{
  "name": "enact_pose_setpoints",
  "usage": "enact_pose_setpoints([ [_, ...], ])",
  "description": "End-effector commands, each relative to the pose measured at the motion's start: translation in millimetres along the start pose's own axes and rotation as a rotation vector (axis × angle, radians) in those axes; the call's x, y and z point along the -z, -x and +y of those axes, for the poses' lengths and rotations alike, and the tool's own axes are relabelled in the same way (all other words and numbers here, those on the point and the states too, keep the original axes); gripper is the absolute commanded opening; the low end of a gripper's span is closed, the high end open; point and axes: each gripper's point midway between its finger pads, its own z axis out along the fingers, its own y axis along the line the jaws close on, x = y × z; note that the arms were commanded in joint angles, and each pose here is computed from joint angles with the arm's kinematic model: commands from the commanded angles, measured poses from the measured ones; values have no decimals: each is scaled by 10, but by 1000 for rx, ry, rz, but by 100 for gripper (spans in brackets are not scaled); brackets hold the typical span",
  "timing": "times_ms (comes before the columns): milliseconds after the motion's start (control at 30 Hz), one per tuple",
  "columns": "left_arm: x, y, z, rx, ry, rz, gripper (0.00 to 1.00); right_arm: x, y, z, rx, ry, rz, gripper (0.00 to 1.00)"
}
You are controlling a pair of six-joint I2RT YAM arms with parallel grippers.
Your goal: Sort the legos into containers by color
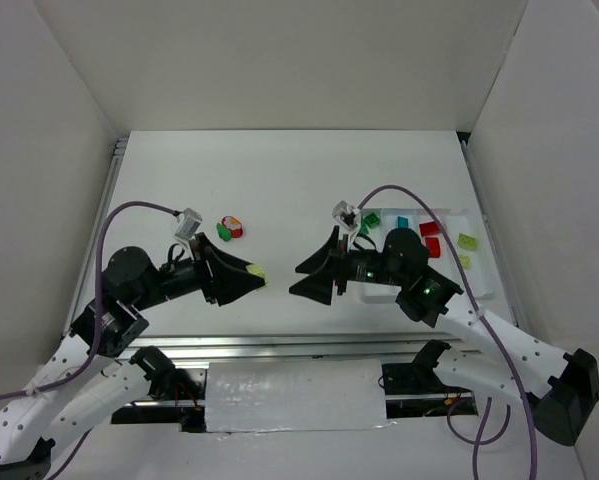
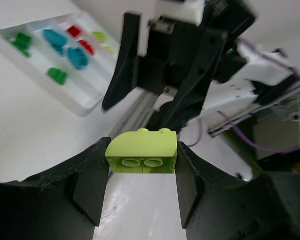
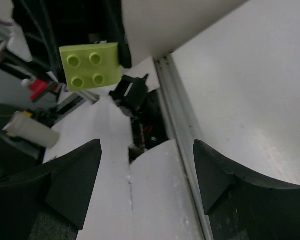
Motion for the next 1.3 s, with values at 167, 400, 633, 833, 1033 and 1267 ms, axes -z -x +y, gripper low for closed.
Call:
enact_pose_setpoints([
  [167,2,87,-511,-17,-302,-32,0,-10,242,775,4,309,-152,81],
  [400,118,-21,-403,-184,-266,-50,0,-122,315,330,-578,-66,-180,81],
  [633,182,-43,-210,-389,-208,-131,3,-169,256,486,-718,-105,-103,83],
  [833,37,-142,-172,-455,-276,-94,6,-226,292,623,-757,-69,-72,83],
  [1033,-2,-154,-194,-506,-307,-113,5,-284,259,732,-768,-76,-40,83],
  [1267,-18,-144,-237,-536,-322,-120,5,-368,122,628,-808,-120,-23,80],
])
